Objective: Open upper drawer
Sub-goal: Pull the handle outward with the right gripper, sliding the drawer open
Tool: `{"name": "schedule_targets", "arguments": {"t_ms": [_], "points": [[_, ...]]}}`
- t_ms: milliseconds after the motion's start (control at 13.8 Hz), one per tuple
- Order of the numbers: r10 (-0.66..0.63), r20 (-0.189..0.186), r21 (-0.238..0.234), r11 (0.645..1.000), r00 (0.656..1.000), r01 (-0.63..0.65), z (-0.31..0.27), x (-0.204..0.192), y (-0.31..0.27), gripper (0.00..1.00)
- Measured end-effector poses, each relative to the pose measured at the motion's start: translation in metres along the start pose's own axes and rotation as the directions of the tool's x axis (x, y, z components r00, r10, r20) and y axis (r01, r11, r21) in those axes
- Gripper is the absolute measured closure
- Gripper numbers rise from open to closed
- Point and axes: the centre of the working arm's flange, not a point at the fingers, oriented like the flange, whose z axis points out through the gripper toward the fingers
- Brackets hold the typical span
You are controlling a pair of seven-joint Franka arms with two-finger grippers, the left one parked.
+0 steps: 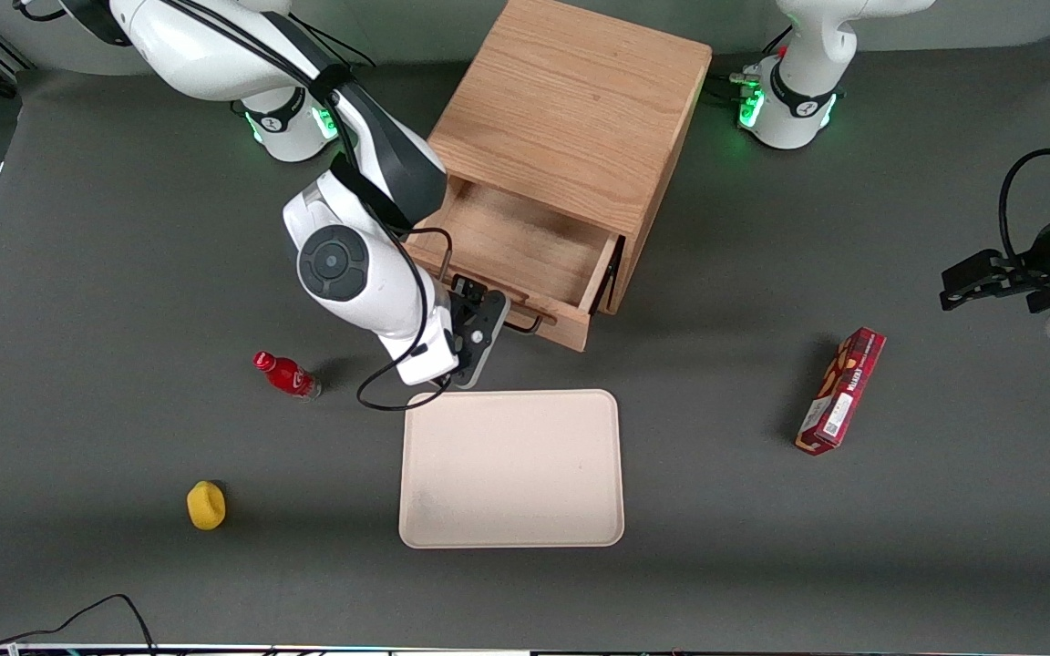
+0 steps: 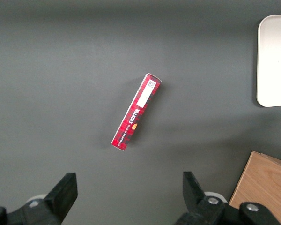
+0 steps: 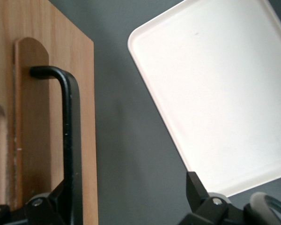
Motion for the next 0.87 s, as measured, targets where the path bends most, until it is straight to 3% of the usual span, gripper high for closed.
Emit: {"name": "schedule_targets", "arguments": {"t_ms": [436,873], "points": [[-0.011,-0.048,-0.065,0.998,0.999,0.008,-0.012,-0.007,0.031,0.0],[-0.02,-0.058,-0.103,0.995,0.998,0.013,-0.018,-0.015,0.058,0.0]]}}
